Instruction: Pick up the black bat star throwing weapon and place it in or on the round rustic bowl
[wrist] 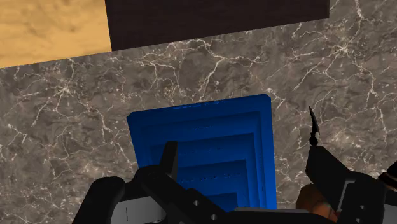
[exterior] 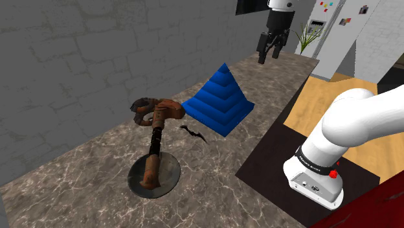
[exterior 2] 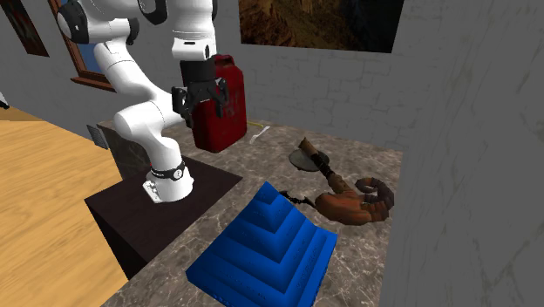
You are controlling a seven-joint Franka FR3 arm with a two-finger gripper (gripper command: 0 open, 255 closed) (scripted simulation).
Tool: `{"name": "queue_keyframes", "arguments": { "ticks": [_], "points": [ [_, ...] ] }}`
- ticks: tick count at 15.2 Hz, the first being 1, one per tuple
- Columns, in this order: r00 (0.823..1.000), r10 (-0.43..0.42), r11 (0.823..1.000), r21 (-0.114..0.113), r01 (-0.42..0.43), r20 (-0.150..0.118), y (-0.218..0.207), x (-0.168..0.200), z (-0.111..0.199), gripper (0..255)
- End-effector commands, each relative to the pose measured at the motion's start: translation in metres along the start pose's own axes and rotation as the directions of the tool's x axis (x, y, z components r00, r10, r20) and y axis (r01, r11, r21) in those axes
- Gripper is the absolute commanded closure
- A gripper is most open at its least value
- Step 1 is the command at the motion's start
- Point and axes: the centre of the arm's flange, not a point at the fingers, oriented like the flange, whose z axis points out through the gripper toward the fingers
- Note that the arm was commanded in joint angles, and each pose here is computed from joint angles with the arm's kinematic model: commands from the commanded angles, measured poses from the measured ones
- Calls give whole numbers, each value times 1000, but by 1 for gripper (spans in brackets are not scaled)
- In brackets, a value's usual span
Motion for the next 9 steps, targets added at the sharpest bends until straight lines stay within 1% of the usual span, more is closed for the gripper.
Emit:
{"name": "queue_keyframes", "arguments": {
  "ticks": [1,9],
  "points": [
    [1000,0,1000,0,0,0,0,0,0,0],
    [1000,-24,1000,-10,24,-11,-63,36,77,0]
  ]
}}
